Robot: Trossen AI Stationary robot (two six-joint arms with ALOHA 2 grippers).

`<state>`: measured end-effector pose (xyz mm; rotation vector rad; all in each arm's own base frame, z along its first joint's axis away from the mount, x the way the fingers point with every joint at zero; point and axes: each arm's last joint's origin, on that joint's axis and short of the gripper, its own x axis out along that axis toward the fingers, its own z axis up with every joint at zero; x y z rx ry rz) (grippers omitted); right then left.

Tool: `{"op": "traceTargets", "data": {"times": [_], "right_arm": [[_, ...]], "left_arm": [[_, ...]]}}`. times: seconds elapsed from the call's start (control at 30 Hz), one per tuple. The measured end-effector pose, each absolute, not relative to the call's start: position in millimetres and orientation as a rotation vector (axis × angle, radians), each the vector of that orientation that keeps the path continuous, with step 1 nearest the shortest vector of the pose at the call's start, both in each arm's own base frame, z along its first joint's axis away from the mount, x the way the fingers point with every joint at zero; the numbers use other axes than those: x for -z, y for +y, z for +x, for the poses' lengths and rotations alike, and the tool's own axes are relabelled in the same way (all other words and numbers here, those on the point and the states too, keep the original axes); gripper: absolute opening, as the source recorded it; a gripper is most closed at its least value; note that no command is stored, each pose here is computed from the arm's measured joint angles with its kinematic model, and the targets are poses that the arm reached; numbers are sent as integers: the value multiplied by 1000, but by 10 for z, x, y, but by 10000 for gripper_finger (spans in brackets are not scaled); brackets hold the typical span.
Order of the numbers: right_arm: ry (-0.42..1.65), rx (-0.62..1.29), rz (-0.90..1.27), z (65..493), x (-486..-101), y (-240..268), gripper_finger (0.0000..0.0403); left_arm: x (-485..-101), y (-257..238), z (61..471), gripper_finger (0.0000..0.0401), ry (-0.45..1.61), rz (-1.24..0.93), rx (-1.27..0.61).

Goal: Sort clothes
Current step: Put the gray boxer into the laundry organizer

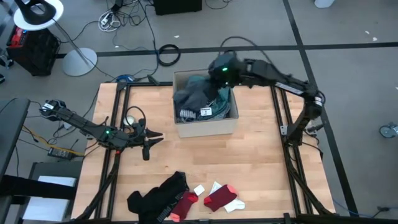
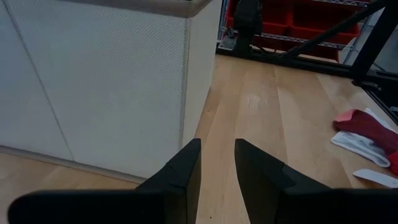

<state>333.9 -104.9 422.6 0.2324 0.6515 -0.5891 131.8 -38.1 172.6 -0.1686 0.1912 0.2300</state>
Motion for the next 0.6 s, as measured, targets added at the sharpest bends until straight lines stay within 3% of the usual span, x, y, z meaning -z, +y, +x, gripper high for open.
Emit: {"op": "traceTargets", "data": {"times": [0.2,0.43,0.6], "right_arm": [[1007,692,294,3571,-3545,-1298,6],[1083,441,364,4126,-2826,-1422,32],[1152,388,408,4358,-2313,-1507,85]], "left_arm": [[-1726,-381,1318,103,191,-169,-230],[-1726,-381,1318,103,191,-169,-230],[-1725,-381,1318,103,192,-168,-230]]}}
